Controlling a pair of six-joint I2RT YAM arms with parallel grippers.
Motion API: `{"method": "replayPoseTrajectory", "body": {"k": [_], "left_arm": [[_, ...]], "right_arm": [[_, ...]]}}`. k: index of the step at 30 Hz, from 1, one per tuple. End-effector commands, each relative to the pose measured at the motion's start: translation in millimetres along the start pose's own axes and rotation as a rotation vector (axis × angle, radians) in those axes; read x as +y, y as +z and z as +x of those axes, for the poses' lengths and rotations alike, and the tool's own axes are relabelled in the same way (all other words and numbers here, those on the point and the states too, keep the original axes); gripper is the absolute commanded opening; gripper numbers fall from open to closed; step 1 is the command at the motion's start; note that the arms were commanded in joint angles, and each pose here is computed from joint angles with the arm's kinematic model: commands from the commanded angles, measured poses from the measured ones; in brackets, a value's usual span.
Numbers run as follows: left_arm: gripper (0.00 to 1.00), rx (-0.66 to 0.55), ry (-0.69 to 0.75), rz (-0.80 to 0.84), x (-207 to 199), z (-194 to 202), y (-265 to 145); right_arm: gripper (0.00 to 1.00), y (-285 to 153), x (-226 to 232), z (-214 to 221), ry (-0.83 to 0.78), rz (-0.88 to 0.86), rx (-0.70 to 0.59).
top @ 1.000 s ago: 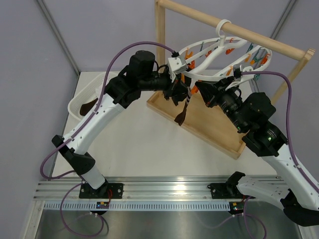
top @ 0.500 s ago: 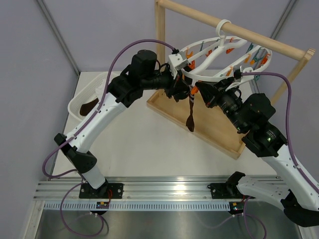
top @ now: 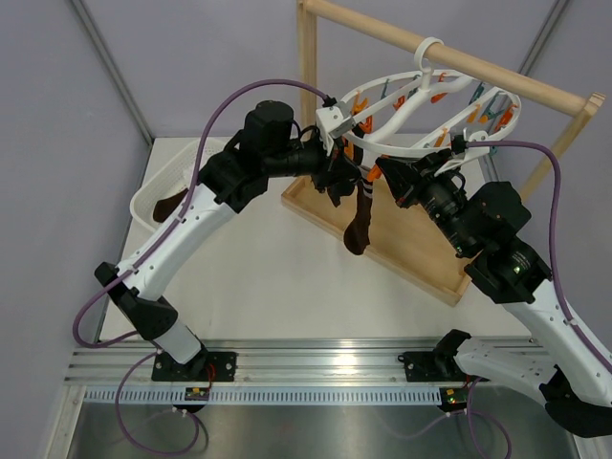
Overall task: Clip the socks to the hanger
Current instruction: Clamp the sock onto the hanger.
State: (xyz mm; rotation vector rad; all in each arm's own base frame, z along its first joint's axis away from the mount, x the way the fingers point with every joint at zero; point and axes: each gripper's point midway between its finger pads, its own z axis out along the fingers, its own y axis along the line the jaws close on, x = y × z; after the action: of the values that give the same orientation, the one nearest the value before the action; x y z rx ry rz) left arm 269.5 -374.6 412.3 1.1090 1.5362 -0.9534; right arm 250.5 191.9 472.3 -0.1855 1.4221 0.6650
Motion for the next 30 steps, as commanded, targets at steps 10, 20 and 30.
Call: {"method": "replayPoseTrajectory", "body": {"k": [10, 20, 30], "left_arm": [[0.0, -0.078, 0.025, -0.005, -5.8, -23.0, -13.0], [0.0, -0.115, 0.026, 0.019, -13.5, -33.8, -18.7], [0.0, -0.127, 0.01, 0.039, -15.5, -37.1, -14.1]], "right_arm": [[0.0, -4.3, 12.0, 0.5, -0.003, -0.066, 0.006], [0.0, -2.2, 12.8, 4.3, -0.001, -0.07, 0.015], [0.0, -2.8, 16.4, 3.2, 0.008, -0.087, 0.015]]}}
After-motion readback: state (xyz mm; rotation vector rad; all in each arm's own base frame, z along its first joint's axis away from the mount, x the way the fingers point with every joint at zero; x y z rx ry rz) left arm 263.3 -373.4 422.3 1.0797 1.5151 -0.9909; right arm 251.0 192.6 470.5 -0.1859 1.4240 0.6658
